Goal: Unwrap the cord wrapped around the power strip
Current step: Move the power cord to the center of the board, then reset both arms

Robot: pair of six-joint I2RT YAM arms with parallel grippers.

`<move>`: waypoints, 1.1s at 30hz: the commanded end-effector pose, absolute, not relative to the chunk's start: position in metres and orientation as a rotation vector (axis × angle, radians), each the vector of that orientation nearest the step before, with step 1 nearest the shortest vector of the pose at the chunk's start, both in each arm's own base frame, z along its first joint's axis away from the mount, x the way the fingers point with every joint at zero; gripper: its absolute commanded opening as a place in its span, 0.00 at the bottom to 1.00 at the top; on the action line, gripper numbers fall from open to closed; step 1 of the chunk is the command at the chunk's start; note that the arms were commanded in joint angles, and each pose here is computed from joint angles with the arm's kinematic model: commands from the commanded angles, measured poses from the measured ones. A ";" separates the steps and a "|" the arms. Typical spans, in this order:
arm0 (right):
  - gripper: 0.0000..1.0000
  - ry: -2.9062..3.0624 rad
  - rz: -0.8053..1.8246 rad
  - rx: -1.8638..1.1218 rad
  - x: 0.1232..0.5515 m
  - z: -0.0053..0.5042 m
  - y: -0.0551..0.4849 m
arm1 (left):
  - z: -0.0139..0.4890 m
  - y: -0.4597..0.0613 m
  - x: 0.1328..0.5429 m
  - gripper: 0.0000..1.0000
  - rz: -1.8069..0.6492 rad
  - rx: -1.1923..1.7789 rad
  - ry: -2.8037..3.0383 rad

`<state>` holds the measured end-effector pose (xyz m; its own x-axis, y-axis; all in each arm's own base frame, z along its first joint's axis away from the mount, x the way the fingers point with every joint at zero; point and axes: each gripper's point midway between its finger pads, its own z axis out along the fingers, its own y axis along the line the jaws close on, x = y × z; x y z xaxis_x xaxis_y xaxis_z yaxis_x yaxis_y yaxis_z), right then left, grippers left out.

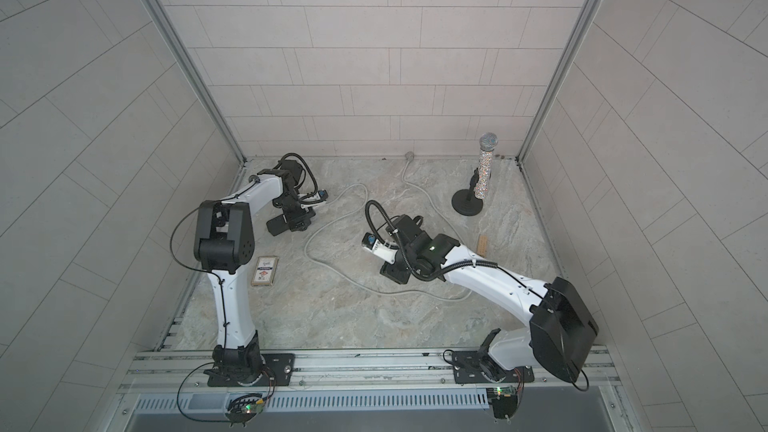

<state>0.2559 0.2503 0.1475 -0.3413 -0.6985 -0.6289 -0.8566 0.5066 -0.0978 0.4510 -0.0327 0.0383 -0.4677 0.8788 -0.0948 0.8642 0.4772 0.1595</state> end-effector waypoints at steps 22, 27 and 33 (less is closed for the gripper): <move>0.62 1.959 -0.312 0.112 0.351 0.149 -0.020 | 0.175 0.046 0.359 1.00 0.349 -0.339 1.943; 0.64 1.941 -0.310 0.169 0.355 0.131 -0.038 | 0.143 0.050 0.347 1.00 0.355 -0.357 1.910; 0.67 1.867 -0.289 0.213 0.375 0.120 -0.047 | 0.127 0.046 0.351 1.00 0.293 -0.365 1.823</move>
<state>0.3590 -0.0443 0.0961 -0.4464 -0.0189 -0.8946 0.2640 0.9525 -0.1519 0.3332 0.0464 0.0901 -0.4536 -0.0425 -0.8902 -0.3624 0.9214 0.1406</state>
